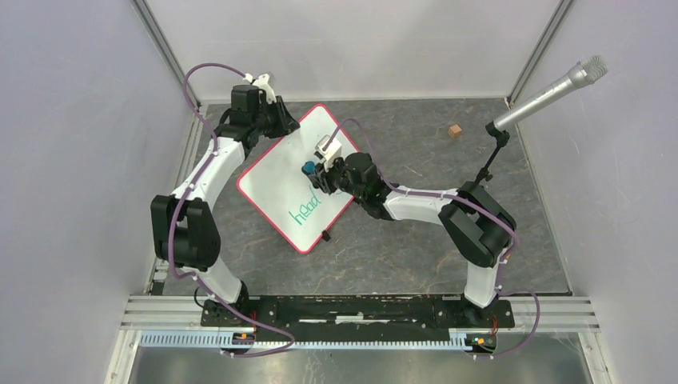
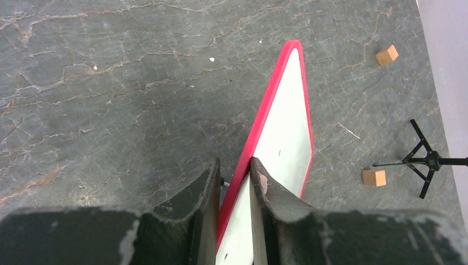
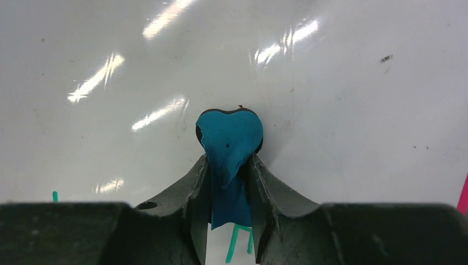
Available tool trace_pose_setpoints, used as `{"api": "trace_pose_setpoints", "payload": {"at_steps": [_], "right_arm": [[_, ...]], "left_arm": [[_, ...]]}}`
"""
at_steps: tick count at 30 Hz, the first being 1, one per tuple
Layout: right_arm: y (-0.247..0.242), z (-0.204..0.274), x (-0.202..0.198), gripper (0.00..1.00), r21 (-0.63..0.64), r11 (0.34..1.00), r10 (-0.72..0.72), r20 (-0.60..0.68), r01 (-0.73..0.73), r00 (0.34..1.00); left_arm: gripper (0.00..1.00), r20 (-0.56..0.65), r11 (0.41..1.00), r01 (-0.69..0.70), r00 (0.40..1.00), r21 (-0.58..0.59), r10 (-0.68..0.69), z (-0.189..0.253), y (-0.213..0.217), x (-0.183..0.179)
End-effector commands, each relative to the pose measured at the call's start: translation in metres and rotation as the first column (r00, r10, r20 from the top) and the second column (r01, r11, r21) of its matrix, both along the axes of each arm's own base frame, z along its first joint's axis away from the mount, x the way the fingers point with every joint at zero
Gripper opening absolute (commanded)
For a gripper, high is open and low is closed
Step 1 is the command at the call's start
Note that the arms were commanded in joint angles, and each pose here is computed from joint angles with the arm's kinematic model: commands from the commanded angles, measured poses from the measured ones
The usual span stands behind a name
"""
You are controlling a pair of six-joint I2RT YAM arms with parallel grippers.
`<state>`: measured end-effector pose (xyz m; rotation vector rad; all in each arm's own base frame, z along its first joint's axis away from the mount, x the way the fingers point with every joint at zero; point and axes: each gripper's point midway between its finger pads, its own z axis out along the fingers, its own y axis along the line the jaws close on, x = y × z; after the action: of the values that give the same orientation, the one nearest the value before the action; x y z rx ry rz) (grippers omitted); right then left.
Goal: Erase the whiteboard
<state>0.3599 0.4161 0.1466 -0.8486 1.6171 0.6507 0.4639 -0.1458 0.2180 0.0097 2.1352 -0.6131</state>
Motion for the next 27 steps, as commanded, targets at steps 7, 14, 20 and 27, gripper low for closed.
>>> {"api": "trace_pose_setpoints", "payload": {"at_steps": [7,14,20,27], "right_arm": [[-0.064,-0.013,0.032,0.32,0.004,0.944,-0.329,-0.09,0.33,0.94],[-0.113,-0.068,0.044,0.31,0.05,0.882,-0.433,-0.308,0.469,0.847],[-0.106,-0.077,0.047,0.31,0.13,0.886,-0.363,-0.402,0.445,0.84],[-0.043,-0.045,0.021,0.31,0.199,0.934,-0.215,-0.348,0.296,0.913]], "left_arm": [[0.24,-0.057,0.999,0.027,0.998,-0.027,-0.029,-0.009,-0.012,-0.003],[0.23,-0.052,1.0,0.016,0.999,-0.001,-0.016,-0.01,-0.008,-0.001],[0.23,-0.053,1.0,0.023,0.998,-0.02,-0.024,-0.009,-0.011,-0.001],[0.22,-0.053,0.999,0.029,0.998,-0.042,-0.031,-0.008,-0.014,-0.003]]}}
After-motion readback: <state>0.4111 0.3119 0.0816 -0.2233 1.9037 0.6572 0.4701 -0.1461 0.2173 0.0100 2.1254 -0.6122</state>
